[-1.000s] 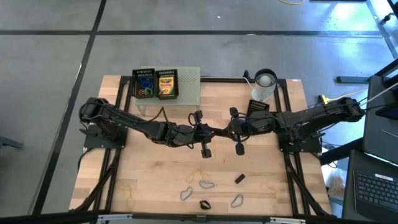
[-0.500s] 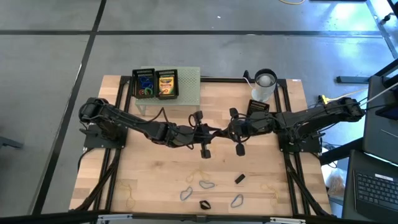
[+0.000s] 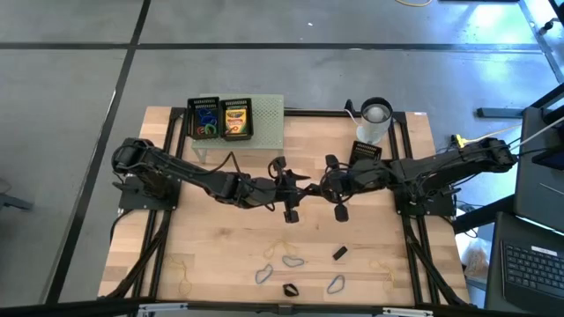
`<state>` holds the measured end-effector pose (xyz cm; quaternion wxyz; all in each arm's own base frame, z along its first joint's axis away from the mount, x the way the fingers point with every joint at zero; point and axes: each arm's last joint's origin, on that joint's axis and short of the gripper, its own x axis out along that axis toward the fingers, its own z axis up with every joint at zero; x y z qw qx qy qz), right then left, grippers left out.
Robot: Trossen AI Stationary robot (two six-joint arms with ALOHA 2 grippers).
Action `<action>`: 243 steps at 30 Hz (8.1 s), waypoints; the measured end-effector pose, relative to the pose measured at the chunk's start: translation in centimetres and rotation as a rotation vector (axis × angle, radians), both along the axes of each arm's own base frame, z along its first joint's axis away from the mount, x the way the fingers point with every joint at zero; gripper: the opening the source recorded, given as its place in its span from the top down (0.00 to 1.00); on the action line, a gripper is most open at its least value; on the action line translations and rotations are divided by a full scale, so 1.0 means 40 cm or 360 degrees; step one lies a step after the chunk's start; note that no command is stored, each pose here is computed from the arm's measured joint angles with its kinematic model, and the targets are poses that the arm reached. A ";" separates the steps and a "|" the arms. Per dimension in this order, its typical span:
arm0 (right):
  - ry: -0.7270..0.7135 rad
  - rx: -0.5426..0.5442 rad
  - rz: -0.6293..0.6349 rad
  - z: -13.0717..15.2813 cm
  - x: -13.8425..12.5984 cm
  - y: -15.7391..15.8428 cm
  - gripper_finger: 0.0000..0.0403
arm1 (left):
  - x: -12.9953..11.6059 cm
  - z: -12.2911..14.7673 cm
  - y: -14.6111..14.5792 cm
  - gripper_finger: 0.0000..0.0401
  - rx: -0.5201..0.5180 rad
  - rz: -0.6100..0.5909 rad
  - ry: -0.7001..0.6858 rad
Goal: Pick & Place Office Desk Supplies
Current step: Put the black rubber band into the black bin, then put the yellow rubber band into the black bin
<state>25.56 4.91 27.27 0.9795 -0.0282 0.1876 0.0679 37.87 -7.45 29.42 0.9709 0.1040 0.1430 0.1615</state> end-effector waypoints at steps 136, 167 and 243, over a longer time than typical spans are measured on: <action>0.1162 0.0201 -0.1626 -0.140 -0.157 -0.182 0.51 | 0.045 -0.401 0.073 1.00 -0.0560 -0.0231 0.1197; 0.1102 0.0265 -0.1416 -0.135 -0.132 -0.175 0.50 | 0.024 -0.299 0.016 1.00 -0.0439 -0.0346 0.1049; 0.0874 0.0159 -0.0085 -0.432 0.152 0.042 0.41 | -0.027 -0.199 0.032 0.99 -0.0271 -0.0266 0.1036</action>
